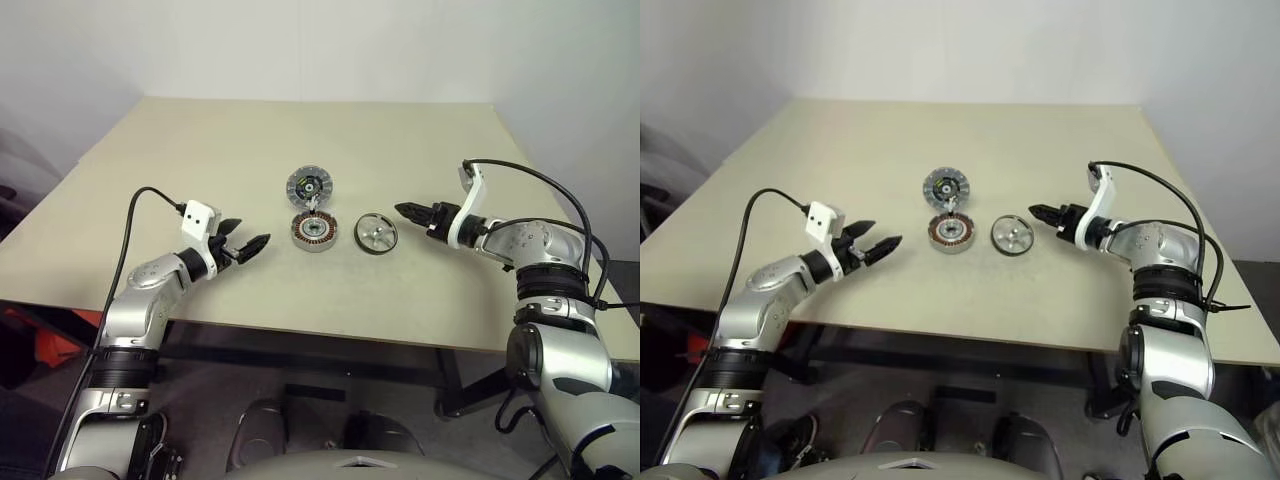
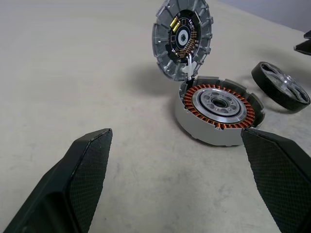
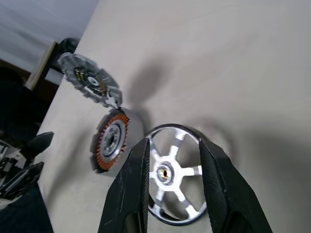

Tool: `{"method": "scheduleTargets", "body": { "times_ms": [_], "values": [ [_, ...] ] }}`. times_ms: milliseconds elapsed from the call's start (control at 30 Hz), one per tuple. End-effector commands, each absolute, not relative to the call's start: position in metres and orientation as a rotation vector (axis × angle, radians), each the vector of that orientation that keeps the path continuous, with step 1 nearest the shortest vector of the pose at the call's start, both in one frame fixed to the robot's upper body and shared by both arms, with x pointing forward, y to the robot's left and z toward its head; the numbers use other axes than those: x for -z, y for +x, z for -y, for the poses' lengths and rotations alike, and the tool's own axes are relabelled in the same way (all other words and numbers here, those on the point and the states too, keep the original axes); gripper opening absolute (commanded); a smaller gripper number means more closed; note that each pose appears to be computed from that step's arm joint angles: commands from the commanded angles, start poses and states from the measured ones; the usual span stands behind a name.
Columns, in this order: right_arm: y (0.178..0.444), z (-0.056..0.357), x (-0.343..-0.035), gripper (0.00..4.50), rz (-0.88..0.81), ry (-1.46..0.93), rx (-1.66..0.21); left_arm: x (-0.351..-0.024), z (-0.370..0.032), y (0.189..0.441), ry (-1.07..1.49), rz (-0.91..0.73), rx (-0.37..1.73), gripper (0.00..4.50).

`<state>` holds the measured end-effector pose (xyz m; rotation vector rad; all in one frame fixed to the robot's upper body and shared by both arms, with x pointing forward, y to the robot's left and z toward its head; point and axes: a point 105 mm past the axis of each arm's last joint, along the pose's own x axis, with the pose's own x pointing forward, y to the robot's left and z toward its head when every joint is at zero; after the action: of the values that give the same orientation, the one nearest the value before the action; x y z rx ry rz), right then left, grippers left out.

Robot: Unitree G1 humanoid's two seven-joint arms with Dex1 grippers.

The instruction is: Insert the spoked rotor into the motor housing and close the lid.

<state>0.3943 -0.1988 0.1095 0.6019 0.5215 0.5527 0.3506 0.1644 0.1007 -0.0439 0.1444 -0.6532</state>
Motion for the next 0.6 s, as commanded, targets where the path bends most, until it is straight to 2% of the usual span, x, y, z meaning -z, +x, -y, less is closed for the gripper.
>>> {"method": "scheduleTargets", "body": {
  "times_ms": [33, 200, 600],
  "values": [
    [0.392, 0.202, -0.104, 1.80, -0.520, 0.607, -0.543, -0.115, -0.166, 0.353, -0.023, -0.092, 0.656, 4.50],
    [0.389, 0.199, -0.092, 1.80, -0.542, 0.628, -0.535, -0.115, -0.166, 0.353, -0.021, -0.094, 0.657, 4.50],
    [0.393, 0.175, -0.097, 1.80, -0.524, 0.687, -0.586, -0.117, -0.167, 0.355, -0.016, -0.091, 0.653, 4.50]
  ]
}}
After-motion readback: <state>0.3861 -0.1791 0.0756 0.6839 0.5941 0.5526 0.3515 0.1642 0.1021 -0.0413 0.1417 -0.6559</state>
